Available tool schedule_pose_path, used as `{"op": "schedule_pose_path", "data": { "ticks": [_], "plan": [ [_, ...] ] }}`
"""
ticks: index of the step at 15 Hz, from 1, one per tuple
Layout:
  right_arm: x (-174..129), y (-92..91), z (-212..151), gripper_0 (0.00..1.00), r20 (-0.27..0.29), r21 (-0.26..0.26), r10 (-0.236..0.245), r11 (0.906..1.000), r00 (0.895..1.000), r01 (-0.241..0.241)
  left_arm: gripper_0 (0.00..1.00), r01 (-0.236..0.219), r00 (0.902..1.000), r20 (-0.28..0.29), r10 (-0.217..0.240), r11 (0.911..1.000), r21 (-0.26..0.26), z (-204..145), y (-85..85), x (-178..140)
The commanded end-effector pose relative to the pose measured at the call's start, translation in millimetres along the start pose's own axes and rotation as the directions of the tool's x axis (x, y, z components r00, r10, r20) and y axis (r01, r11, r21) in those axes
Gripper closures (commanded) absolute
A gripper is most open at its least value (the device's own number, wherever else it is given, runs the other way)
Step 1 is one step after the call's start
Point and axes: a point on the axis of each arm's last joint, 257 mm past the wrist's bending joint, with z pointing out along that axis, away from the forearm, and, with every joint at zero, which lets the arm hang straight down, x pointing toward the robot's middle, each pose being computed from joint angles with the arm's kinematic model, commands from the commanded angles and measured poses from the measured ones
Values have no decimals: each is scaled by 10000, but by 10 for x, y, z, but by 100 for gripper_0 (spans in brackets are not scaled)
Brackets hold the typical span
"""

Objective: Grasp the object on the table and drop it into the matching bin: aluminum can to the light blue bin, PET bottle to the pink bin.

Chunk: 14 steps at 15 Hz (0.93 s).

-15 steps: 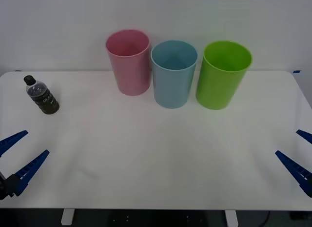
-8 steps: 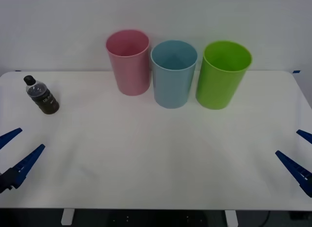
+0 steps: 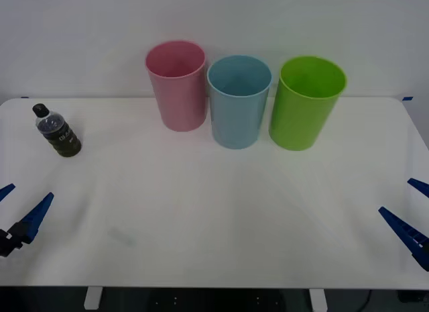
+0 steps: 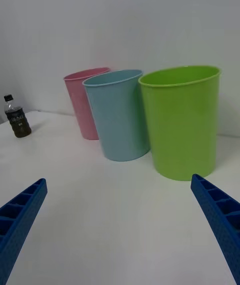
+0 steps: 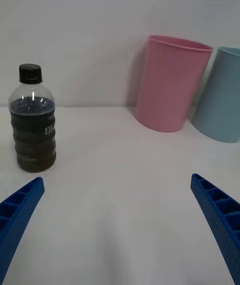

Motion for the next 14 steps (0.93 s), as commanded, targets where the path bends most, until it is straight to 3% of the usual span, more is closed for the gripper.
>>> {"op": "schedule_pose_path", "data": {
  "ticks": [1,4,9,12,14],
  "plan": [
    [0,0,0,0,0,0,-1,10000,10000,1,0,66,9998,-201,-83,9964,-846,61,183,124],
    [0,0,0,0,0,0,-1,10000,10000,1,0,141,9995,-265,-184,9879,-1545,140,382,210],
    [0,0,0,0,0,0,-1,10000,10000,1,0,501,9985,-121,-534,9801,-1919,420,582,275],
    [0,0,0,0,0,0,-1,10000,10000,1,0,411,9987,-193,-461,9774,-2076,629,697,295],
    [0,0,0,0,0,0,-1,10000,10000,1,0,352,9988,-262,-425,9710,-2366,763,769,305]
  ]
}}
